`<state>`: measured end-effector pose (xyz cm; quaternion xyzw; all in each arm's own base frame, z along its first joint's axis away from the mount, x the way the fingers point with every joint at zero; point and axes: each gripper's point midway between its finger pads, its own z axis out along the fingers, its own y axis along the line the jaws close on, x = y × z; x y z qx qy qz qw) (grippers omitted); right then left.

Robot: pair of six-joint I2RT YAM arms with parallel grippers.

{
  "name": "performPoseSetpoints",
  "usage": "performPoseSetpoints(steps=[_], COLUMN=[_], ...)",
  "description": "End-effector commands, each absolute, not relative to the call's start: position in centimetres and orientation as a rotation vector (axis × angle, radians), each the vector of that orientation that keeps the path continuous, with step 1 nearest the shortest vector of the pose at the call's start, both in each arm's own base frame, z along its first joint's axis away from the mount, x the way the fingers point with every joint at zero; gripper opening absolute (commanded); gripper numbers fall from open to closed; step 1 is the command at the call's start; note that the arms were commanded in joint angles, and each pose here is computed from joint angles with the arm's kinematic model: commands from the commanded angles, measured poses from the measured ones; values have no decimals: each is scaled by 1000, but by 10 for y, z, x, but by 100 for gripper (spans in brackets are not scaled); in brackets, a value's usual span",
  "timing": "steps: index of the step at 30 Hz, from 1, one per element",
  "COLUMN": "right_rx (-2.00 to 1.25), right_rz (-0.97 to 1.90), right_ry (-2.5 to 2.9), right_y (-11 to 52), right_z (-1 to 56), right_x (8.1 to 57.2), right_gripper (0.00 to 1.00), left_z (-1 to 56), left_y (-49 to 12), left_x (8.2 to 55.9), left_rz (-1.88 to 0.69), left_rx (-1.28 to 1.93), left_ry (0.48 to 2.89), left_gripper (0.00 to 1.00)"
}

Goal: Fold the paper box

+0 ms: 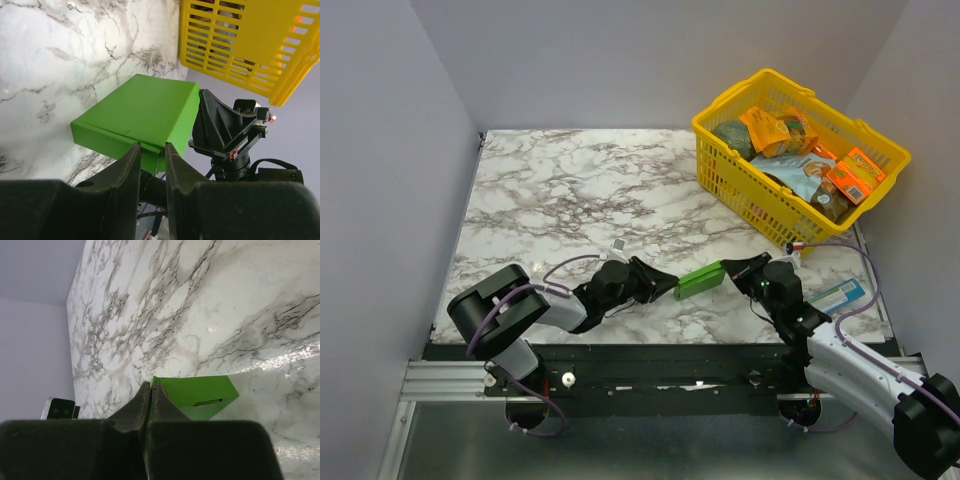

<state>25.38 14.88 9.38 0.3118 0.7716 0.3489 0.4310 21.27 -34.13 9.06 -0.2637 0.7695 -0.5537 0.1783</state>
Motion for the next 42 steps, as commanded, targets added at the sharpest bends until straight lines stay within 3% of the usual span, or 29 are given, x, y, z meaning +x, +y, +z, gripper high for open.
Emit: performPoseSetpoints(steps=[1, 12, 13, 17, 20, 26, 42], right_rx=[729, 733, 735, 745, 754, 757, 748], right_rz=[677, 569, 560, 545, 548, 549, 568], right_ry=[2239, 2280, 2285, 2269, 2257, 2252, 2256], right_y=[136, 121, 119, 115, 115, 117, 123], right_z=[15, 9, 7, 10, 13, 16, 18], right_x=[205, 197, 195, 195, 196, 200, 204], right_gripper=[1, 1, 0, 0, 0, 1, 1], left_z=[99, 121, 123, 133, 129, 121, 126], left_y=[-352, -335, -330, -324, -322, -320, -354], left_x=[216, 241, 242, 241, 229, 206, 189], left_rz=[-1509, -1170, -1137, -1107, -1135, -1250, -1521], left_rx=[-566, -307, -304, -277, -278, -334, -419], left_ry=[2178, 2136, 2137, 2141, 2188, 2251, 2240], left_gripper=[26, 29, 32, 62, 75, 84, 85])
